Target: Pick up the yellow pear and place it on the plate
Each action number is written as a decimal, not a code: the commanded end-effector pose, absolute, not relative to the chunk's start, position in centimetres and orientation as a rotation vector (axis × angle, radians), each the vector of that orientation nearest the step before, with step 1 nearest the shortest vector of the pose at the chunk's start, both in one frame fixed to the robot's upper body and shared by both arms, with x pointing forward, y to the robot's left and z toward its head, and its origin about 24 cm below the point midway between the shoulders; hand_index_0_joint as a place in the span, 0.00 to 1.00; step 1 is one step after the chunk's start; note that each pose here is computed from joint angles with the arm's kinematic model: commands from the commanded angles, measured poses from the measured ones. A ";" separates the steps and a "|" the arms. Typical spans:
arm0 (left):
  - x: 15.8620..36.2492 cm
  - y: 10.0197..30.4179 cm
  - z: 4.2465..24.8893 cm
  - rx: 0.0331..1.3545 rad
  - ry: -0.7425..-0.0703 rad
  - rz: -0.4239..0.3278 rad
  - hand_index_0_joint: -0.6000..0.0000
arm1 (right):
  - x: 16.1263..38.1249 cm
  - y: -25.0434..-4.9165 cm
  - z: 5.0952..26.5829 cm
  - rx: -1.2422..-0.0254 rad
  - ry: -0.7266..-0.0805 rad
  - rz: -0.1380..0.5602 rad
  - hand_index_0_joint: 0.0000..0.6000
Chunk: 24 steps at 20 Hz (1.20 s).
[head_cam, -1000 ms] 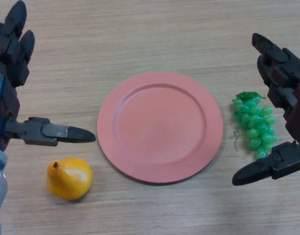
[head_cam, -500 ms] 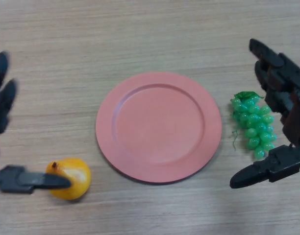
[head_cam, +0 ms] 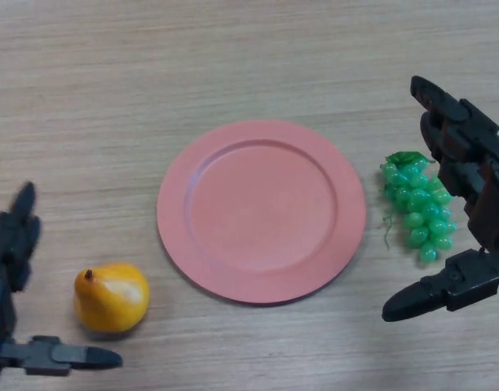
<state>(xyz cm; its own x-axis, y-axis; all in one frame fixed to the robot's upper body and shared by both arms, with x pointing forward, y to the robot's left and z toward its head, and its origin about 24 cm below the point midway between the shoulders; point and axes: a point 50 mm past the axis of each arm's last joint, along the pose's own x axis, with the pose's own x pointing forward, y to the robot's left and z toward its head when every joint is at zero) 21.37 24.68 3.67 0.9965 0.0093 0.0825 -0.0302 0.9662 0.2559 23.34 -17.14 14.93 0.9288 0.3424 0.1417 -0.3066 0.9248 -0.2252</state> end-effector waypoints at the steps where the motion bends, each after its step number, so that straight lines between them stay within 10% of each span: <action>1: 22.0 25.6 6.4 0.321 -0.283 0.097 1.00 | 22.0 -18.2 18.3 -0.258 -0.398 0.281 0.00; 7: 23.4 24.0 4.8 0.188 -0.275 0.068 1.00 | 21.5 -18.6 18.8 -0.271 -0.406 0.245 0.00; 12: 24.6 23.8 3.1 0.261 -0.224 0.147 0.03 | 21.0 -19.1 19.0 -0.284 -0.389 0.240 0.00; 18: 24.2 22.8 2.7 0.404 -0.196 0.056 0.00 | 21.0 -19.2 19.4 -0.289 -0.420 0.203 0.00; 24: 23.9 21.5 7.7 0.447 -0.379 0.071 0.00 | 21.1 -19.3 19.4 -0.287 -0.420 0.190 0.00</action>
